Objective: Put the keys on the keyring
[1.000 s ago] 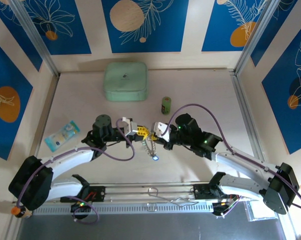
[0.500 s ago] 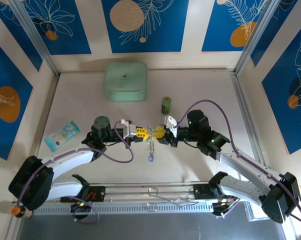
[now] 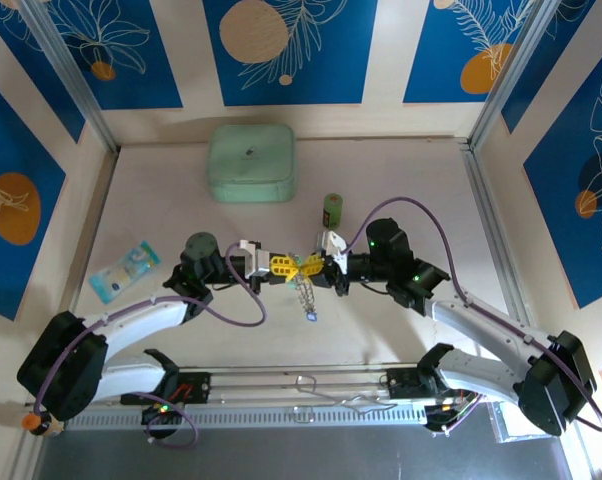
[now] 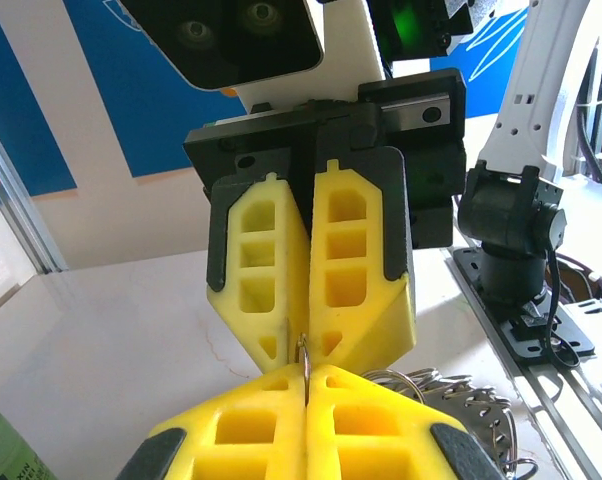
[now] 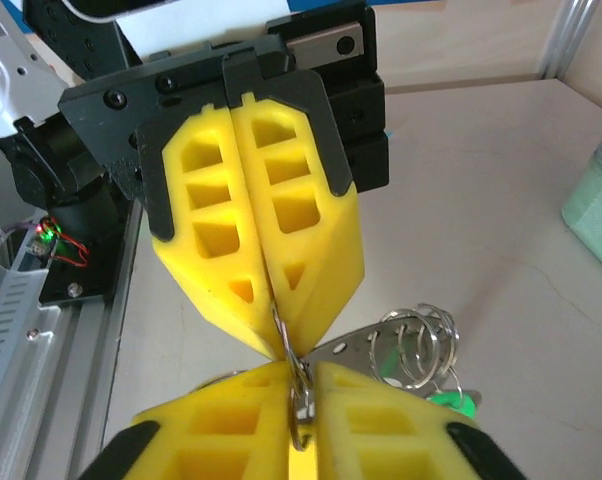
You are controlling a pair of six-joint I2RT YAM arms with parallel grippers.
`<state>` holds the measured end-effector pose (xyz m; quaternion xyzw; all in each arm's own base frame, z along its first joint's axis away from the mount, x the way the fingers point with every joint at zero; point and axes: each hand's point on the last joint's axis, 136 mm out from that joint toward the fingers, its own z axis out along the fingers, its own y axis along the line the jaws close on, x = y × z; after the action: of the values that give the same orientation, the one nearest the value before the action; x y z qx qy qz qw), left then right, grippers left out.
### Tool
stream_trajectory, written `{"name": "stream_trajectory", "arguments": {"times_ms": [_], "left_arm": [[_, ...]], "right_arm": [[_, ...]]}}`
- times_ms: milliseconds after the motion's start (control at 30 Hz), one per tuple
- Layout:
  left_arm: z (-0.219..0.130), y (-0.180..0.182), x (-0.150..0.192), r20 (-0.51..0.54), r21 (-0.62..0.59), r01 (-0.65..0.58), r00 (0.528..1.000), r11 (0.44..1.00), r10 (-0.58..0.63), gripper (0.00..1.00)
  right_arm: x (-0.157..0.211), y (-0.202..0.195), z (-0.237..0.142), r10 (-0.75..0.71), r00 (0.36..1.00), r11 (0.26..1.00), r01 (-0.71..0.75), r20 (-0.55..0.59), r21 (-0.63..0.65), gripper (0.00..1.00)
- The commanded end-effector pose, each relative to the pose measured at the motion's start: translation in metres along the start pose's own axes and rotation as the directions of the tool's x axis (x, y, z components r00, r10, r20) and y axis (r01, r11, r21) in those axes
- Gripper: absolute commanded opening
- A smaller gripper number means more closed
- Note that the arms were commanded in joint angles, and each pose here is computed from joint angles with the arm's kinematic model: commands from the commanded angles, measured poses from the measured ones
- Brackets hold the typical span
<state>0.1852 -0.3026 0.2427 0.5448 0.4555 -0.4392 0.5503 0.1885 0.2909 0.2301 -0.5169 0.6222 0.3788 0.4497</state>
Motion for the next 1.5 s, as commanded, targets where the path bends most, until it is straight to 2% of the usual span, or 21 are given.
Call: {"name": "stream_trajectory", "arguments": {"times_ms": [0,33,100,133,167,200,333,400,600,733,800,867,1033,1467], "left_arm": [[0.001,-0.009,-0.012,0.050,0.047,-0.045,0.998,0.998,0.042,0.00],[0.001,-0.008,-0.011,0.046,0.042,-0.043,0.998,0.998,0.041,0.00],[0.002,-0.004,-0.008,0.023,0.020,-0.025,0.999,0.999,0.025,0.02],[0.002,0.001,-0.002,-0.008,0.000,-0.008,1.000,1.000,0.008,0.15],[0.003,0.005,0.002,-0.039,-0.017,-0.004,0.999,1.000,0.003,0.23],[0.003,0.007,0.010,-0.088,-0.023,0.009,0.996,1.000,-0.011,0.24],[0.003,0.005,0.026,-0.211,-0.004,0.002,0.978,1.000,-0.002,0.20],[0.002,0.004,0.028,-0.223,-0.002,-0.010,0.975,1.000,0.009,0.13],[0.002,0.002,0.028,-0.235,0.008,-0.019,0.972,1.000,0.020,0.00],[0.002,0.002,0.025,-0.218,0.011,-0.015,0.976,1.000,0.017,0.00],[0.003,0.002,0.020,-0.186,0.002,-0.018,0.982,1.000,0.018,0.00],[0.003,0.002,0.014,-0.141,-0.005,-0.028,0.990,1.000,0.027,0.00],[0.004,0.001,0.000,-0.042,-0.011,-0.027,0.999,1.000,0.026,0.00],[0.006,-0.003,0.002,-0.036,0.019,0.001,0.999,1.000,-0.001,0.00]], "right_arm": [[-0.019,0.002,0.002,-0.024,0.998,0.999,0.026,0.054,-0.023,0.07],[-0.019,0.002,0.002,-0.028,0.998,0.999,0.029,0.057,-0.026,0.02],[-0.019,0.003,0.001,-0.037,0.998,0.999,0.038,0.048,-0.027,0.00],[-0.016,0.003,0.000,-0.045,0.998,0.999,0.045,0.032,-0.025,0.00],[-0.014,0.003,-0.001,-0.051,0.999,0.998,0.052,0.014,-0.020,0.00],[-0.012,0.002,-0.003,-0.064,0.998,0.998,0.064,-0.012,-0.014,0.00],[0.001,0.002,-0.008,-0.102,0.985,0.995,0.100,-0.141,-0.022,0.00],[0.005,0.001,-0.010,-0.119,0.973,0.993,0.115,-0.198,-0.029,0.00],[0.011,0.003,-0.007,-0.187,0.928,0.982,0.173,-0.321,-0.072,0.00],[-0.005,0.005,-0.005,-0.177,0.950,0.984,0.164,-0.256,-0.073,0.01],[-0.011,0.002,-0.007,-0.159,0.969,0.987,0.154,-0.191,-0.040,0.20],[-0.012,-0.001,-0.010,-0.123,0.985,0.992,0.121,-0.124,-0.021,0.26],[-0.007,-0.002,-0.012,-0.037,0.999,0.999,0.036,-0.028,-0.021,0.26],[-0.004,0.000,-0.005,-0.002,1.000,0.999,0.002,0.010,-0.052,0.27]]}}
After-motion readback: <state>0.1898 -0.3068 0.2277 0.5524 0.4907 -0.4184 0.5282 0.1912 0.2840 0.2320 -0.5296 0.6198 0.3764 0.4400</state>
